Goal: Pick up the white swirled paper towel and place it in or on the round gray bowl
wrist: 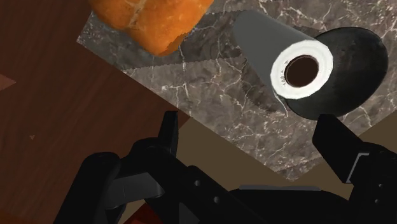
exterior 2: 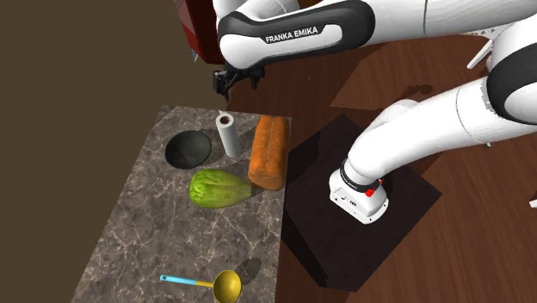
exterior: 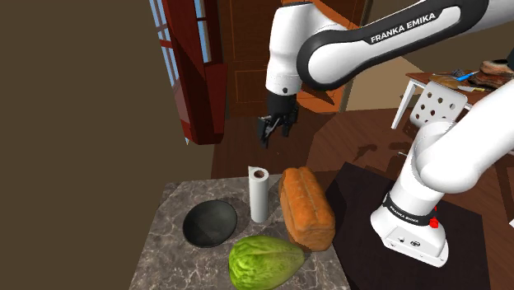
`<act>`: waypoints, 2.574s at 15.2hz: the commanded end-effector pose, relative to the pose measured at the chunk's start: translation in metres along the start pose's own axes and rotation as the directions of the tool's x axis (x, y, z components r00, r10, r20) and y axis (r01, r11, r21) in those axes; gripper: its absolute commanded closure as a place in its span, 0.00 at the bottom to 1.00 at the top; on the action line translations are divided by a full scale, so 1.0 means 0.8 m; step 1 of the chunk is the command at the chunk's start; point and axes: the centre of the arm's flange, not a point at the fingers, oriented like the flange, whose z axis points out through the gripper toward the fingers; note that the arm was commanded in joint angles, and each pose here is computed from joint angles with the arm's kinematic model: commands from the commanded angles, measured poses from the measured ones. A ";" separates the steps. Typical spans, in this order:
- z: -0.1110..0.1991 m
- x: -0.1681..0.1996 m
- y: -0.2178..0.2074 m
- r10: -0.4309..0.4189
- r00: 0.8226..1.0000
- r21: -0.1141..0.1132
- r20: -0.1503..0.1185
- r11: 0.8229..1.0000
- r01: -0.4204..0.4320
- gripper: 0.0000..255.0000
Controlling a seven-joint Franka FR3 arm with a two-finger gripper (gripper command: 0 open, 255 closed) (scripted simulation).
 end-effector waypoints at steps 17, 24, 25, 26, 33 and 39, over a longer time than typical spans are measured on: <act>0.133 0.016 -0.082 0.000 1.000 0.006 -0.006 1.000 0.000 0.00; 0.133 0.016 -0.082 0.000 1.000 0.005 -0.006 1.000 0.000 1.00; 0.133 0.016 -0.082 0.000 1.000 0.005 -0.006 1.000 0.000 1.00; 0.133 0.016 -0.082 0.000 1.000 0.005 -0.006 1.000 0.000 1.00; 0.126 0.017 -0.082 0.000 1.000 0.006 -0.006 1.000 0.000 1.00; 0.087 0.019 -0.084 0.000 1.000 0.005 -0.006 1.000 0.000 1.00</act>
